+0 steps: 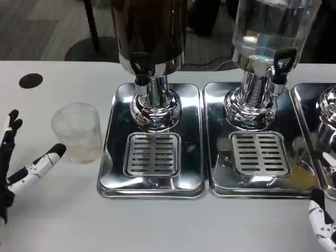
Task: Grasp the cup under the faucet to collect the drink, then remove the cup.
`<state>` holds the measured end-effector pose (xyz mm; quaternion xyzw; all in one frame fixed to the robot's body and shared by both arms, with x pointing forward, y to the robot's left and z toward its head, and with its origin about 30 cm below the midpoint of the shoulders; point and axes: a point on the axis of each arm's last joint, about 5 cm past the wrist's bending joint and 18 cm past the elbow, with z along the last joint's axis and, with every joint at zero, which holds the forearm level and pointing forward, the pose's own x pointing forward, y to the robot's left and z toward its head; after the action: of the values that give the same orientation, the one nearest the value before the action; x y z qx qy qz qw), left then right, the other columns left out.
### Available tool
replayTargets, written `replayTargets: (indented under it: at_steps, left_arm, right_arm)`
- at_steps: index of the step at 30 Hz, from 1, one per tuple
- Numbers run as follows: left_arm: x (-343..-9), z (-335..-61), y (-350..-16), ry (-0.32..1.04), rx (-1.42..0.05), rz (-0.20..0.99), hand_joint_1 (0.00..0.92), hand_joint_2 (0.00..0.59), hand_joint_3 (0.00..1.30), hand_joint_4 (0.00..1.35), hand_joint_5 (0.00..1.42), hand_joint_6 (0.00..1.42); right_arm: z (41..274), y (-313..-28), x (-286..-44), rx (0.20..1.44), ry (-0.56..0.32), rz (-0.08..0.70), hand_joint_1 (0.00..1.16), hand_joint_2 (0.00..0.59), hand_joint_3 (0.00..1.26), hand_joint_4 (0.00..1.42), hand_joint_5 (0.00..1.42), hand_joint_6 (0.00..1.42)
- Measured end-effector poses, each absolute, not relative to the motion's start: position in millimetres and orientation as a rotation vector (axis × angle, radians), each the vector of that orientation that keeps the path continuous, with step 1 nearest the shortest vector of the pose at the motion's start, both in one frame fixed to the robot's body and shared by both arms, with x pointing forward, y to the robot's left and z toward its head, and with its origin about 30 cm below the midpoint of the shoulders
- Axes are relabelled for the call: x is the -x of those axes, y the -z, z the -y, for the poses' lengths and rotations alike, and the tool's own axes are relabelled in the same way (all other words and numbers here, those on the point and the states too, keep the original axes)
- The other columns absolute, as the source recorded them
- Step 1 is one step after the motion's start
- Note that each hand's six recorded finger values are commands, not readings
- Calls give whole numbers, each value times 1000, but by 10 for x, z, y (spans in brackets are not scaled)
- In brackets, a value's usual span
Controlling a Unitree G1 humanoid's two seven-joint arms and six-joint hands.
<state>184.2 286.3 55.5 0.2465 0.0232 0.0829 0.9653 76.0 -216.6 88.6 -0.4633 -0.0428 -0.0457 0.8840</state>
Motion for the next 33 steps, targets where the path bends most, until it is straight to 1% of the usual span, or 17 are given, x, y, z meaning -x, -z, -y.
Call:
replayTargets:
  at_steps: [7,22,33]
  left_arm:
    - [-1916,-2804,-513,-138,-527,-88,530,98,0,0,12,52]
    - [-2058,-2757,-535,-152,-528,-96,511,100,0,0,24,69]
    - [-2131,-2691,-542,-118,-571,-102,511,111,0,0,24,71]
  right_arm:
    - [2168,-891,-755,957,99,88,375,550,162,29,0,0]
    - [2166,-892,-751,950,104,86,375,550,162,30,0,0]
    - [2175,-896,-727,938,110,81,375,550,162,30,0,0]
